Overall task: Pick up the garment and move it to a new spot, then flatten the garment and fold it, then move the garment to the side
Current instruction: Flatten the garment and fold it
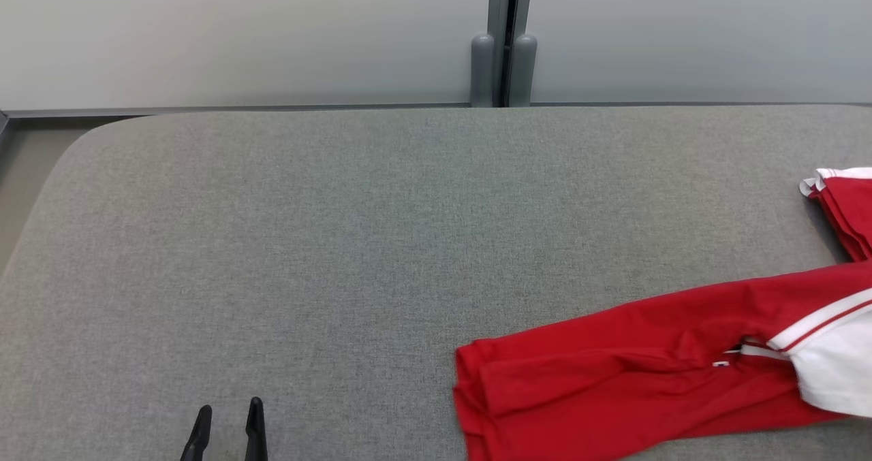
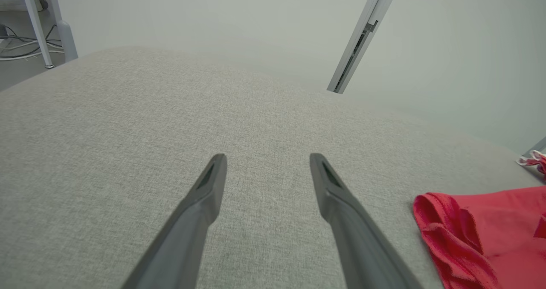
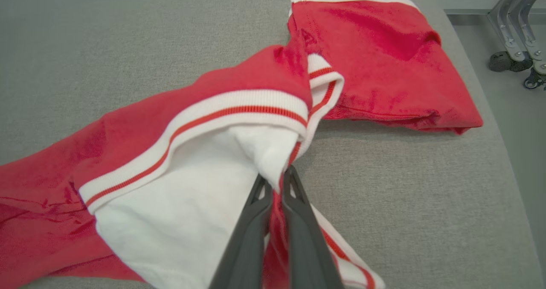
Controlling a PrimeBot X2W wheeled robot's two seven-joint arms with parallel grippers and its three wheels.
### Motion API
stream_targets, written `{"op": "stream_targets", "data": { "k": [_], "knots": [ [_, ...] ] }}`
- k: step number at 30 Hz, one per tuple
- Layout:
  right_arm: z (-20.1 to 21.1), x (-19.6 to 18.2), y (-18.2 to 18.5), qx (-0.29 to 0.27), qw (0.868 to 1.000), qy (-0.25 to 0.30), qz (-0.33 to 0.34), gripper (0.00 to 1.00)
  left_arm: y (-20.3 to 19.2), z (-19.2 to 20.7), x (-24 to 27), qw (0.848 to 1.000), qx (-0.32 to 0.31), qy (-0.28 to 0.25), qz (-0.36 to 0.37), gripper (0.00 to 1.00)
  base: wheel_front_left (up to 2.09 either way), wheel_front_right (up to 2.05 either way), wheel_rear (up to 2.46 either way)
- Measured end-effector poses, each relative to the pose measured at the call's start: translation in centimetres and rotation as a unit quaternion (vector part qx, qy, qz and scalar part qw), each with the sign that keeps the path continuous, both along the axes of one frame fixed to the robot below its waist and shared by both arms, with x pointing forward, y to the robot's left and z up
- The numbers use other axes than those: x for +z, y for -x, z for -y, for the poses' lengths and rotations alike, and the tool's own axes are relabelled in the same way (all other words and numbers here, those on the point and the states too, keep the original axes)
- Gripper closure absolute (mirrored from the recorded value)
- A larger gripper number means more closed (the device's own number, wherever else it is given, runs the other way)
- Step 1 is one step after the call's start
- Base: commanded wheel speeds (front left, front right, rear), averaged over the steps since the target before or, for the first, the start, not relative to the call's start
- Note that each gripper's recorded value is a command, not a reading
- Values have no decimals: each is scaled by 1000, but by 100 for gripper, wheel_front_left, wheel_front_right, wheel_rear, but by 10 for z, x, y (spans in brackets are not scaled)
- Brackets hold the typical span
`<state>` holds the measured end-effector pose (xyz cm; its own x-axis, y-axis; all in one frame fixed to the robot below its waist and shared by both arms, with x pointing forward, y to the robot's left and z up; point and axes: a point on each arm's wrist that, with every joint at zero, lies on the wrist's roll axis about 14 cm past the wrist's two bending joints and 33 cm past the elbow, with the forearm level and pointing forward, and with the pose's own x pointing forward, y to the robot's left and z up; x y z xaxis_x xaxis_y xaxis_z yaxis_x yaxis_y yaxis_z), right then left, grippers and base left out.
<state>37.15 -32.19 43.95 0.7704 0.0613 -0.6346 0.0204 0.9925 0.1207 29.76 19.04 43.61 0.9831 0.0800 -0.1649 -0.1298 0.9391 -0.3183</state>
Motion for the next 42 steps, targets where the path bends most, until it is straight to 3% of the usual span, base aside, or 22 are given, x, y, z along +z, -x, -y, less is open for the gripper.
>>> {"op": "stream_targets", "data": {
  "k": [5,10,15,22,29,30,31,32,33,38,42],
  "knots": [
    [2,42,0,42,998,35,32,100,10,3,3,1000,1,5,4,0,0,0,0],
    [-79,54,9,165,986,2,40,100,9,11,5,1000,-6,13,7,0,0,0,0],
    [-179,39,33,259,961,-90,19,100,7,23,-3,1000,-22,20,-7,0,0,0,0],
    [-279,17,42,312,936,-165,6,100,-4,34,-2,999,-36,23,-4,0,0,0,0],
    [-309,-4,42,326,931,-162,0,98,-3,29,-2,999,-23,27,-5,0,0,0,0],
    [-311,-5,41,325,932,-163,2,87,-3,29,-2,999,-23,27,-6,0,0,0,0],
    [-312,-4,38,319,933,-167,8,63,-2,29,-3,999,-23,27,-6,0,0,0,0],
    [-314,-3,36,315,934,-169,16,18,-2,29,-3,999,-23,28,-7,0,0,0,0],
    [-316,-1,32,310,934,-173,25,0,-2,29,-3,999,-23,28,-7,0,0,0,0],
    [-322,19,20,286,934,-194,85,0,-3,32,-2,999,-28,30,-4,0,0,0,0],
    [-318,50,14,267,926,-213,158,0,-1,33,1,999,-30,29,1,0,0,0,0]
  ]
}}
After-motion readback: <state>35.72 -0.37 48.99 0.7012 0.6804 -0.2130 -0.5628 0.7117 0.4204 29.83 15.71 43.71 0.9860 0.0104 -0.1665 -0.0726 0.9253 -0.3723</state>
